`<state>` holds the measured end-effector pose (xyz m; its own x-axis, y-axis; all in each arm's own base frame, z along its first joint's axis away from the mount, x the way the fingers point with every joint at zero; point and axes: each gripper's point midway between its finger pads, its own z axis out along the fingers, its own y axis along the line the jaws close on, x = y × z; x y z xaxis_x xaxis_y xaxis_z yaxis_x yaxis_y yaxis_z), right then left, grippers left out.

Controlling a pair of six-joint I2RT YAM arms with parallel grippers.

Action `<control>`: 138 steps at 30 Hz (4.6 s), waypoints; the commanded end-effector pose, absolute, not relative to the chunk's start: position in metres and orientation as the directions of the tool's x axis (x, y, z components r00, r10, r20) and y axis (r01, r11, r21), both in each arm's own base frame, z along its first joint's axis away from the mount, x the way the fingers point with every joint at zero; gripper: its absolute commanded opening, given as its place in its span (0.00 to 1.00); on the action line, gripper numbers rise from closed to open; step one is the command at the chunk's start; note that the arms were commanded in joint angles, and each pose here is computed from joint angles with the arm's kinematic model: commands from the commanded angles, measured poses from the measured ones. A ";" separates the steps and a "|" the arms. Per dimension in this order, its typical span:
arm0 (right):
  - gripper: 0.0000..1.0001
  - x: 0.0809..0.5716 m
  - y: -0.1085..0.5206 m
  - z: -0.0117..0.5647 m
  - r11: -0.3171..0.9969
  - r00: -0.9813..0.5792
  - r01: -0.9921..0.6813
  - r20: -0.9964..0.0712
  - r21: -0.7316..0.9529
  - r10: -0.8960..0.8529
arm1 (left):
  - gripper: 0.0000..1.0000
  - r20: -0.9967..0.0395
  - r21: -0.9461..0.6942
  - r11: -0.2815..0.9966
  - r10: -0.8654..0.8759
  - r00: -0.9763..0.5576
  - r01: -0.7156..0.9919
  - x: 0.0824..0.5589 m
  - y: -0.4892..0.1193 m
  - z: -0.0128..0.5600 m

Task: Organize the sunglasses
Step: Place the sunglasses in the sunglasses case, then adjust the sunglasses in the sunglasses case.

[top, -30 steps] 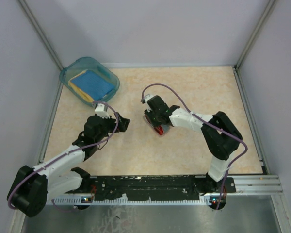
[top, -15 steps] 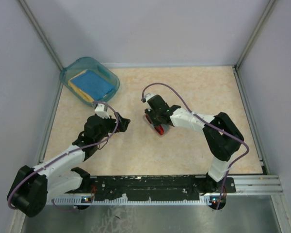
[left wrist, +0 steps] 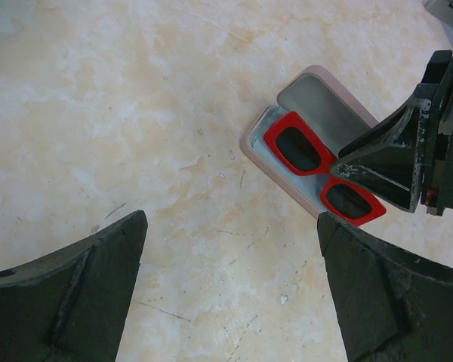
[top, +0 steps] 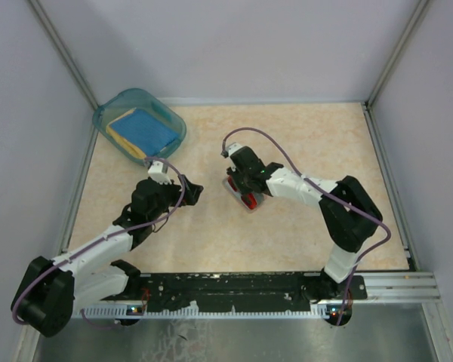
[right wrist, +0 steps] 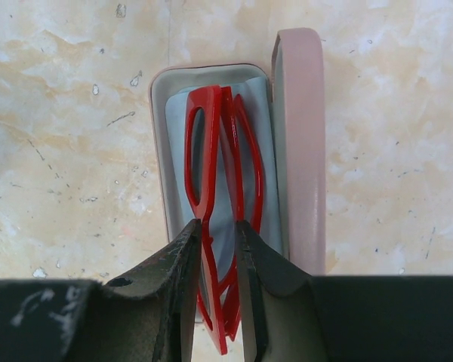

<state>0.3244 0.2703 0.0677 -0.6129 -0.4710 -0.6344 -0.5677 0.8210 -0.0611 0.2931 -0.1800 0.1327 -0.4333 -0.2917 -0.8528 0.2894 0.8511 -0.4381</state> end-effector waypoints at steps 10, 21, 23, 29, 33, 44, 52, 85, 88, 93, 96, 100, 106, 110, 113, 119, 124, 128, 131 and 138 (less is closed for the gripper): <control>0.26 0.337 0.276 0.109 0.819 -0.533 -0.566 -0.717 -0.093 -0.450 | 1.00 -0.851 -0.450 0.840 -0.302 -0.429 0.301 0.296 -0.183 0.137; 0.26 0.333 0.284 0.129 0.801 -0.492 -0.595 -0.757 -0.069 -0.431 | 1.00 -0.850 -0.453 0.834 -0.297 -0.434 0.316 0.299 -0.189 0.137; 0.26 0.330 0.287 0.129 0.793 -0.489 -0.606 -0.757 -0.062 -0.433 | 1.00 -0.851 -0.451 0.834 -0.295 -0.435 0.316 0.300 -0.189 0.136; 0.26 0.319 0.302 0.131 0.761 -0.478 -0.648 -0.766 -0.023 -0.430 | 1.00 -0.849 -0.453 0.831 -0.291 -0.441 0.323 0.302 -0.192 0.135; 0.26 0.310 0.313 0.123 0.735 -0.484 -0.678 -0.758 0.008 -0.438 | 1.00 -0.847 -0.454 0.831 -0.291 -0.444 0.322 0.302 -0.192 0.133; 0.28 0.306 0.317 0.084 0.733 -0.536 -0.680 -0.693 0.016 -0.482 | 1.00 -0.850 -0.451 0.836 -0.296 -0.436 0.312 0.297 -0.187 0.132; 0.29 0.311 0.311 0.078 0.758 -0.547 -0.652 -0.684 -0.015 -0.483 | 1.00 -0.847 -0.452 0.839 -0.299 -0.439 0.302 0.297 -0.185 0.129; 0.28 0.322 0.316 0.072 0.767 -0.547 -0.640 -0.678 -0.038 -0.490 | 1.00 -0.847 -0.448 0.849 -0.303 -0.437 0.281 0.297 -0.181 0.126; 0.27 0.323 0.317 0.073 0.766 -0.545 -0.641 -0.679 -0.041 -0.492 | 1.00 -0.847 -0.448 0.849 -0.302 -0.437 0.282 0.297 -0.182 0.126; 0.26 0.326 0.317 0.074 0.767 -0.542 -0.640 -0.682 -0.044 -0.491 | 1.00 -0.848 -0.448 0.849 -0.304 -0.434 0.281 0.298 -0.181 0.127; 0.24 0.327 0.318 0.074 0.768 -0.541 -0.638 -0.683 -0.046 -0.491 | 1.00 -0.847 -0.447 0.850 -0.302 -0.437 0.279 0.297 -0.181 0.126; 0.23 0.328 0.317 0.072 0.769 -0.544 -0.637 -0.679 -0.049 -0.494 | 1.00 -0.849 -0.445 0.852 -0.303 -0.433 0.278 0.297 -0.180 0.127; 0.17 0.329 0.315 0.072 0.771 -0.547 -0.635 -0.677 -0.047 -0.493 | 1.00 -0.849 -0.445 0.852 -0.303 -0.433 0.276 0.297 -0.180 0.126; 0.15 0.330 0.315 0.073 0.772 -0.546 -0.634 -0.678 -0.048 -0.491 | 1.00 -0.849 -0.446 0.851 -0.305 -0.433 0.276 0.297 -0.180 0.127; 0.13 0.330 0.314 0.074 0.772 -0.546 -0.633 -0.679 -0.049 -0.491 | 1.00 -0.849 -0.446 0.851 -0.305 -0.433 0.276 0.297 -0.180 0.127; 0.11 0.329 0.311 0.076 0.773 -0.544 -0.633 -0.681 -0.052 -0.491 | 1.00 -0.849 -0.447 0.850 -0.305 -0.432 0.277 0.297 -0.180 0.127; 0.09 0.328 0.307 0.079 0.775 -0.541 -0.630 -0.685 -0.055 -0.488 | 1.00 -0.848 -0.449 0.849 -0.306 -0.432 0.279 0.297 -0.180 0.128; 0.09 0.327 0.305 0.082 0.774 -0.535 -0.631 -0.690 -0.057 -0.487 | 1.00 -0.848 -0.449 0.849 -0.307 -0.431 0.279 0.297 -0.181 0.129; 0.08 0.327 0.304 0.084 0.774 -0.532 -0.631 -0.694 -0.058 -0.485 | 1.00 -0.848 -0.449 0.849 -0.306 -0.433 0.278 0.298 -0.181 0.128; 0.07 0.325 0.302 0.084 0.767 -0.525 -0.639 -0.695 -0.060 -0.492 | 1.00 -0.847 -0.449 0.849 -0.306 -0.434 0.278 0.298 -0.181 0.128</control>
